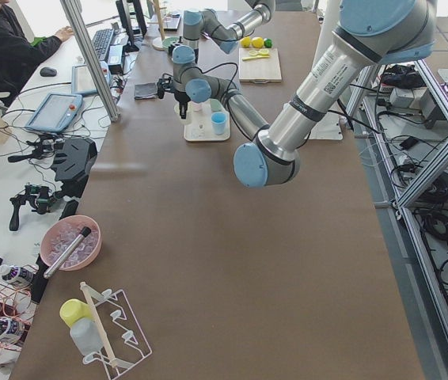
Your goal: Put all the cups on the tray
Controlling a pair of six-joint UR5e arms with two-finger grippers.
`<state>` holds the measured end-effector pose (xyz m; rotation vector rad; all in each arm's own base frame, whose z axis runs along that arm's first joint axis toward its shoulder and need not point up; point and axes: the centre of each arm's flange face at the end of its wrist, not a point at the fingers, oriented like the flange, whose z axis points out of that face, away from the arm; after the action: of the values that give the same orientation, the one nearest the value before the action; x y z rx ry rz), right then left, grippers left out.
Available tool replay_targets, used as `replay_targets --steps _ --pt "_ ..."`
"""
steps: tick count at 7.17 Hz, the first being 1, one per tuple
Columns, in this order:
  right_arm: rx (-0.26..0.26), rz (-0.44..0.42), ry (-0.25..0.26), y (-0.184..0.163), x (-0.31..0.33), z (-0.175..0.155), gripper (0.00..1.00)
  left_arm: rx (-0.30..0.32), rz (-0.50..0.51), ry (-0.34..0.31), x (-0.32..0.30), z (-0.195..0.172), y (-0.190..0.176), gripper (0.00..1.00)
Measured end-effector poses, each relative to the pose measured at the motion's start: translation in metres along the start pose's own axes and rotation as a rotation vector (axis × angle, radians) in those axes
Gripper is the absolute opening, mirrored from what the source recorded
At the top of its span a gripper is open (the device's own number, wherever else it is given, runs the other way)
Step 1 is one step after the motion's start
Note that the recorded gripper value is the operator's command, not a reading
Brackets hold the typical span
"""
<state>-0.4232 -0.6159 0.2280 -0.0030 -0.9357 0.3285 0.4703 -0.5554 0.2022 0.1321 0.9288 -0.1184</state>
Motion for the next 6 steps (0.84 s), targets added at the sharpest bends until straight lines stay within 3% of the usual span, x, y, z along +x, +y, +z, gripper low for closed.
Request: replay_targets --steps 3,4,5,6 --pt "-0.025 0.003 -0.016 -0.036 0.031 -0.024 1.0 0.018 0.02 -0.054 0.023 0.042 0.028 0.02" --pt "-0.032 -0.002 -0.017 -0.044 0.042 -0.028 1.0 0.02 0.024 -0.067 0.027 0.051 0.033 0.66" --pt "-0.033 -0.01 -0.014 -0.051 0.051 -0.03 1.0 0.026 0.028 -0.074 0.029 0.055 0.035 0.98" --pt "-0.032 -0.019 -0.01 -0.057 0.062 -0.031 1.0 0.032 0.034 -0.074 0.03 0.054 0.035 0.98"
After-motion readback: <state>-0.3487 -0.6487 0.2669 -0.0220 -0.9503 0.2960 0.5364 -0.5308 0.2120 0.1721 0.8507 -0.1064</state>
